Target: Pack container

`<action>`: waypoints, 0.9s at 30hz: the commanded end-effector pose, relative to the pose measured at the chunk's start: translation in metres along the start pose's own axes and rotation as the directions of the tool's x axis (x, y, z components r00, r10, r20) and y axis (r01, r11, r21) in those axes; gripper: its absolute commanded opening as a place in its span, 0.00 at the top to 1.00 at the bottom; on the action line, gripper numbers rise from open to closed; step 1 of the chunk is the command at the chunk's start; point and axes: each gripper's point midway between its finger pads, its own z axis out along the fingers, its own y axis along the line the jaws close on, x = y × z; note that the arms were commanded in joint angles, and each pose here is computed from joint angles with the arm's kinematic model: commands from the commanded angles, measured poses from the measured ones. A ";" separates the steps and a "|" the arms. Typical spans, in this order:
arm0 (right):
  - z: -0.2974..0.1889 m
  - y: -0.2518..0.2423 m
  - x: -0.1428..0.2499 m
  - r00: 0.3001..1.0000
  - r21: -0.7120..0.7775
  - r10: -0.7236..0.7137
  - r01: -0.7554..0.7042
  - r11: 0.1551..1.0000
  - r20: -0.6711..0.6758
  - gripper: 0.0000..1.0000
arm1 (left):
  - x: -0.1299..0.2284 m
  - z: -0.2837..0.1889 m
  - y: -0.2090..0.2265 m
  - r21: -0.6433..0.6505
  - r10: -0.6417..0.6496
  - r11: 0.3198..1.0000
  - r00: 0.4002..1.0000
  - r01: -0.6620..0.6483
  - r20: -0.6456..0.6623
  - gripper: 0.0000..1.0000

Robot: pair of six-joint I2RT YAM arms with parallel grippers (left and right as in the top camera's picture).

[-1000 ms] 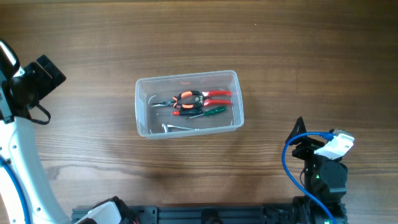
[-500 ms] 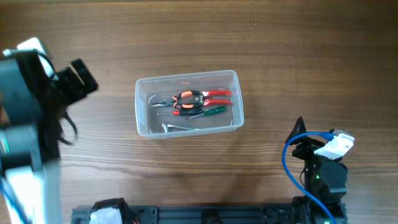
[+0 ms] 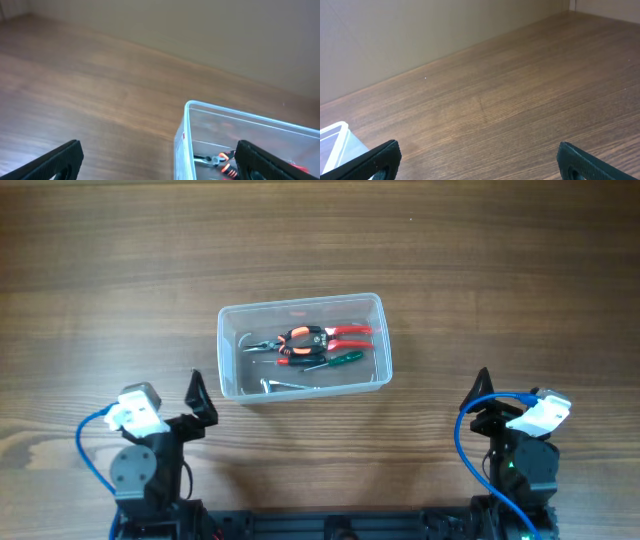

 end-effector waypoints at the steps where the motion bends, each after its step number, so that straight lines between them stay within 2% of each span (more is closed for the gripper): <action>1: -0.001 -0.003 -0.003 1.000 0.013 0.017 -0.017 1.000 0.016 0.00 | 0.021 0.004 -0.003 0.051 -0.020 0.998 1.000 0.020 -0.008 0.00; 5: -0.001 -0.003 -0.003 1.000 0.013 0.017 -0.017 1.000 0.016 0.00 | 0.036 0.009 0.001 0.040 -0.018 0.999 0.999 0.019 -0.041 0.00; 27: -0.001 -0.003 -0.003 1.000 0.013 0.016 -0.016 1.000 0.016 0.00 | 0.037 0.010 0.001 0.038 -0.018 0.999 0.999 0.019 -0.047 0.00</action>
